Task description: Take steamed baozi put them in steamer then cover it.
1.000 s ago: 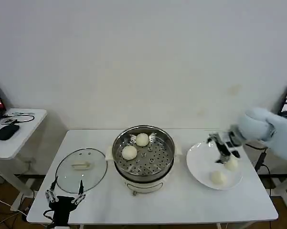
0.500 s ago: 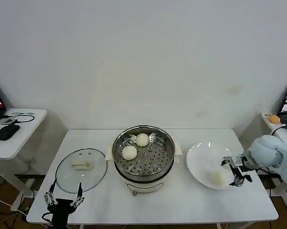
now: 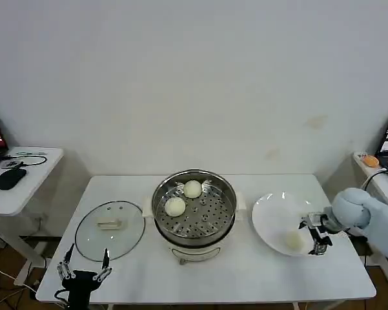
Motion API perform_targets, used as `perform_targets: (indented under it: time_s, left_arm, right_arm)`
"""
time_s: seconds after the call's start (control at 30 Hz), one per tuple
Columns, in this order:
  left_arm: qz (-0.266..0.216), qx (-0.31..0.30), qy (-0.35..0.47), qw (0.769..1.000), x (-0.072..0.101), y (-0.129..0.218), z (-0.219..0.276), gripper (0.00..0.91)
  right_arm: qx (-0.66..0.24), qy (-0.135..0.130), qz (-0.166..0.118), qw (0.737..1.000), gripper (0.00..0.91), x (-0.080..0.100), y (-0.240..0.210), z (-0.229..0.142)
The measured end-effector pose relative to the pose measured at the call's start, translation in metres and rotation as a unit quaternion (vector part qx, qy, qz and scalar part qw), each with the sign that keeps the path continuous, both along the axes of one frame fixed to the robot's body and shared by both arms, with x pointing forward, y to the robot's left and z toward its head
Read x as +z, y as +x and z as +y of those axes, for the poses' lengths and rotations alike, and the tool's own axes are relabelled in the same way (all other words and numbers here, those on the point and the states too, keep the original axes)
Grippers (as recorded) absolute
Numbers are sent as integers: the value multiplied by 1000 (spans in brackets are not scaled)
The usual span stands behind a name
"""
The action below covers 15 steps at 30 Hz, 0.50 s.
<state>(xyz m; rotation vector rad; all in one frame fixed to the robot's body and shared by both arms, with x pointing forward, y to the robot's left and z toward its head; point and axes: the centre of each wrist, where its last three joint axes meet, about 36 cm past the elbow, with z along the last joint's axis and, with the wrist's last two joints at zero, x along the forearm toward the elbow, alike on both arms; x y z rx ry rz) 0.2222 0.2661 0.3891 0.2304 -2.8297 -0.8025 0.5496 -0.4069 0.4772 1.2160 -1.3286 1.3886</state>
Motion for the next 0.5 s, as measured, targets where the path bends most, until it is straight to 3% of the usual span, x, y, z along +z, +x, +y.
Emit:
perform_targets:
  time_s: [0.27, 0.47, 0.5]
  left_arm:
    - [-1, 6, -1, 1000, -4, 3, 1, 907]
    - [1, 8, -1, 1000, -6, 4, 2, 907]
    - [1, 9, -1, 1000, -7, 4, 3, 907]
  right_arm:
    - [-2, 1, 8, 1000, 907, -16, 12, 8]
    - [-2, -1, 12, 1000, 766, -22, 19, 17]
    - [-3, -2, 11, 1000, 705, -23, 21, 17]
